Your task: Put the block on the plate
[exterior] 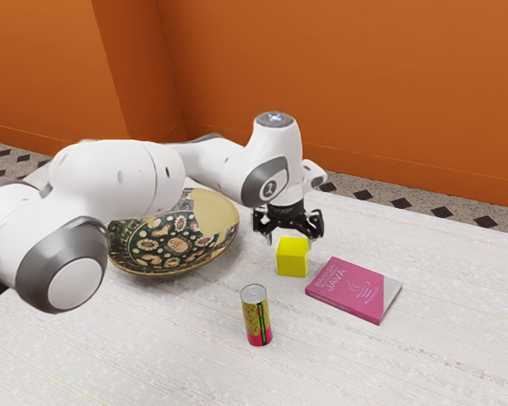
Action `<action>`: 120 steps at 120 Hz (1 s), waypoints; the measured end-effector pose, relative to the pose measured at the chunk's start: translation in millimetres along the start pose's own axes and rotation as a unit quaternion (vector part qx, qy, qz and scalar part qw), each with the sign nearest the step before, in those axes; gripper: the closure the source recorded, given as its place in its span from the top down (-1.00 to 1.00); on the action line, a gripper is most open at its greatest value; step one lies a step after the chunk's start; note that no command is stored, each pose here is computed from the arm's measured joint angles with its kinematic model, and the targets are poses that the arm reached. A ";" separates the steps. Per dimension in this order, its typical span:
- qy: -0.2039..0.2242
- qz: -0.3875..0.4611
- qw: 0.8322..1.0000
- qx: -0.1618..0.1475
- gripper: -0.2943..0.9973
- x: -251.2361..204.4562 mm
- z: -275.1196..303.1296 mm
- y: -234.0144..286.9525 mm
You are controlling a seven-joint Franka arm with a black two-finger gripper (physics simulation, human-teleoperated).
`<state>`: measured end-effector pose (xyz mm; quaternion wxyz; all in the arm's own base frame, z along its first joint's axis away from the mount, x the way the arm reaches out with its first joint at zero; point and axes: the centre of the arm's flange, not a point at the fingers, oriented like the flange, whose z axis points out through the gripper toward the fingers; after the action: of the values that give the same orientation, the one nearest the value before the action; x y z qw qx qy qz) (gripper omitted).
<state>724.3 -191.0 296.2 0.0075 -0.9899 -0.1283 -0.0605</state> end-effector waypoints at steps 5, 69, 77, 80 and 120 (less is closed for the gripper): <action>0.001 0.000 1.000 -0.001 0.54 0.9 3.9 0.9; -0.003 -0.006 1.000 -0.007 0.54 -0.3 32.6 -3.2; -0.005 -0.008 1.000 -0.007 0.54 -1.5 35.8 -3.7; -0.007 -0.009 1.000 -0.008 0.54 -1.9 36.8 -3.9; -0.010 -0.013 1.000 -0.014 0.28 -3.1 37.8 -4.4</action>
<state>724.6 -186.4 258.3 -0.0083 -0.9886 -0.1409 -0.0522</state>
